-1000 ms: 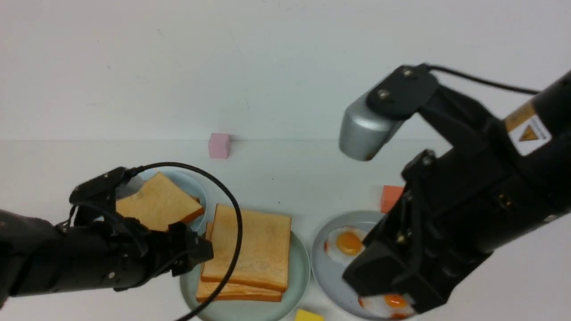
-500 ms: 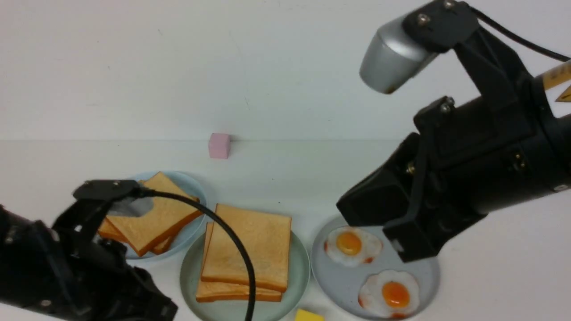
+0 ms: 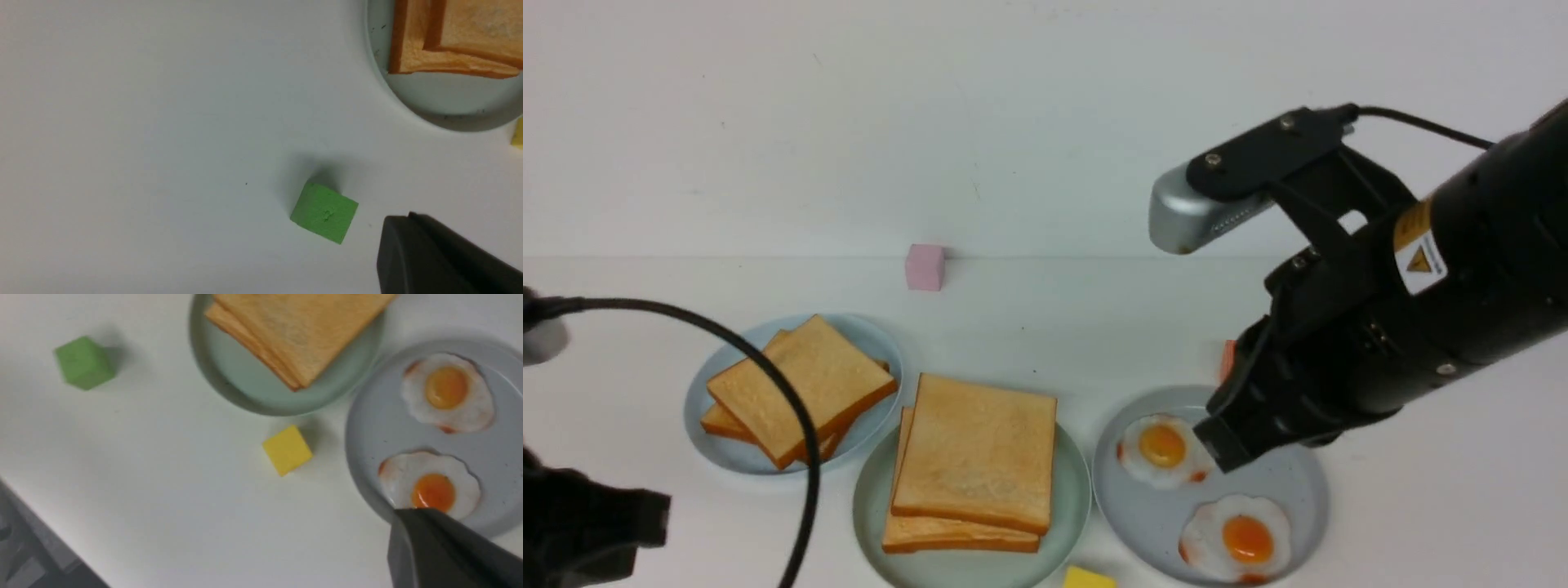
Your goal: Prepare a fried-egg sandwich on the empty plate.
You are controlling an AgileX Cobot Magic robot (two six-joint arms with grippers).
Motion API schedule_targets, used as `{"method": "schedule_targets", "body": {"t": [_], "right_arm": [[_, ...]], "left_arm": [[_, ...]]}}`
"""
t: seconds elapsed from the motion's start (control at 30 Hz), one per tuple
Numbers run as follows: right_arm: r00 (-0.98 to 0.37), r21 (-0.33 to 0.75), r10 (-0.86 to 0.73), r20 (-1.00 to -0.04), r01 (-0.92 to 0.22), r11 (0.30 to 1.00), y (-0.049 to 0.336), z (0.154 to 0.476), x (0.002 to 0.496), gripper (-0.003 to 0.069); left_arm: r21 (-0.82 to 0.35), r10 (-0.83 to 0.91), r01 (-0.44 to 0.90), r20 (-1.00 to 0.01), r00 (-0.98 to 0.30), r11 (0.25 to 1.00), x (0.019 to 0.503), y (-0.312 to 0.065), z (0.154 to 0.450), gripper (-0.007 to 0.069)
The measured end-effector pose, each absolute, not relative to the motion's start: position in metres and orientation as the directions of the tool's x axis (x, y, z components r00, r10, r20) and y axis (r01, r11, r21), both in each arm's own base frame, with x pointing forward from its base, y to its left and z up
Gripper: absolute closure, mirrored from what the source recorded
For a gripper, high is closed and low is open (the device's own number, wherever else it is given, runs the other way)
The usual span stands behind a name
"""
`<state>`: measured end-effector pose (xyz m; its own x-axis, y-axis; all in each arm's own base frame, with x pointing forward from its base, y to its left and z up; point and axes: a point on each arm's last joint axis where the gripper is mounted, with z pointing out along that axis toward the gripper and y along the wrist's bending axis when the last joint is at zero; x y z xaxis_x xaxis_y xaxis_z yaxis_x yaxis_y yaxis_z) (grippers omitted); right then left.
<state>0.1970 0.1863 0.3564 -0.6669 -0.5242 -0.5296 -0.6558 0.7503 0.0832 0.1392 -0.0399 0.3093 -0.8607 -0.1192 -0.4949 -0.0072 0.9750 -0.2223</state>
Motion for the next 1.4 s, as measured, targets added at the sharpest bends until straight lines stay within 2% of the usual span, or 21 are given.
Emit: {"method": "schedule_targets", "body": {"t": [0.23,0.33,0.47,0.6,0.7,0.87,1.03,1.4], "right_arm": [[-0.74,0.129,-0.443,-0.506,-0.573,0.809,0.17,0.318,0.181,0.0666],[-0.713,0.164,-0.362,-0.601,-0.553,0.817,0.147,0.304,0.156,0.0665],[-0.573,0.18,-0.236,-0.785,-0.575,0.798,0.118,0.296,0.128,0.0665],[-0.402,0.19,-0.092,-0.911,-0.608,0.771,0.095,0.283,0.104,0.0662],[-0.298,0.172,-0.031,-0.954,-0.629,0.758,0.081,0.28,0.089,0.0661],[-0.184,0.132,0.014,-0.983,-0.65,0.749,0.064,0.276,0.071,0.0655],[-0.131,0.111,0.033,-0.991,-0.656,0.747,0.057,0.278,0.064,0.0652],[-0.121,0.107,0.036,-0.992,-0.657,0.746,0.056,0.278,0.063,0.0645]], "left_arm": [[-0.361,-0.193,0.062,-0.627,-0.755,0.93,0.086,-0.035,0.338,0.0638],[-0.386,-0.217,0.089,-0.677,-0.703,0.918,0.046,-0.026,0.346,0.0638],[-0.399,-0.25,0.08,-0.706,-0.663,0.913,0.009,-0.015,0.344,0.0638],[-0.431,-0.292,0.109,-0.756,-0.586,0.896,-0.022,-0.007,0.341,0.0638],[-0.47,-0.321,0.172,-0.785,-0.53,0.866,-0.043,-0.006,0.339,0.0638],[-0.53,-0.356,0.267,-0.791,-0.497,0.805,-0.066,-0.009,0.337,0.0638],[-0.522,-0.361,0.246,-0.795,-0.488,0.817,-0.065,-0.006,0.337,0.0638],[-0.522,-0.367,0.221,-0.789,-0.493,0.824,-0.061,-0.005,0.337,0.0638]]}}
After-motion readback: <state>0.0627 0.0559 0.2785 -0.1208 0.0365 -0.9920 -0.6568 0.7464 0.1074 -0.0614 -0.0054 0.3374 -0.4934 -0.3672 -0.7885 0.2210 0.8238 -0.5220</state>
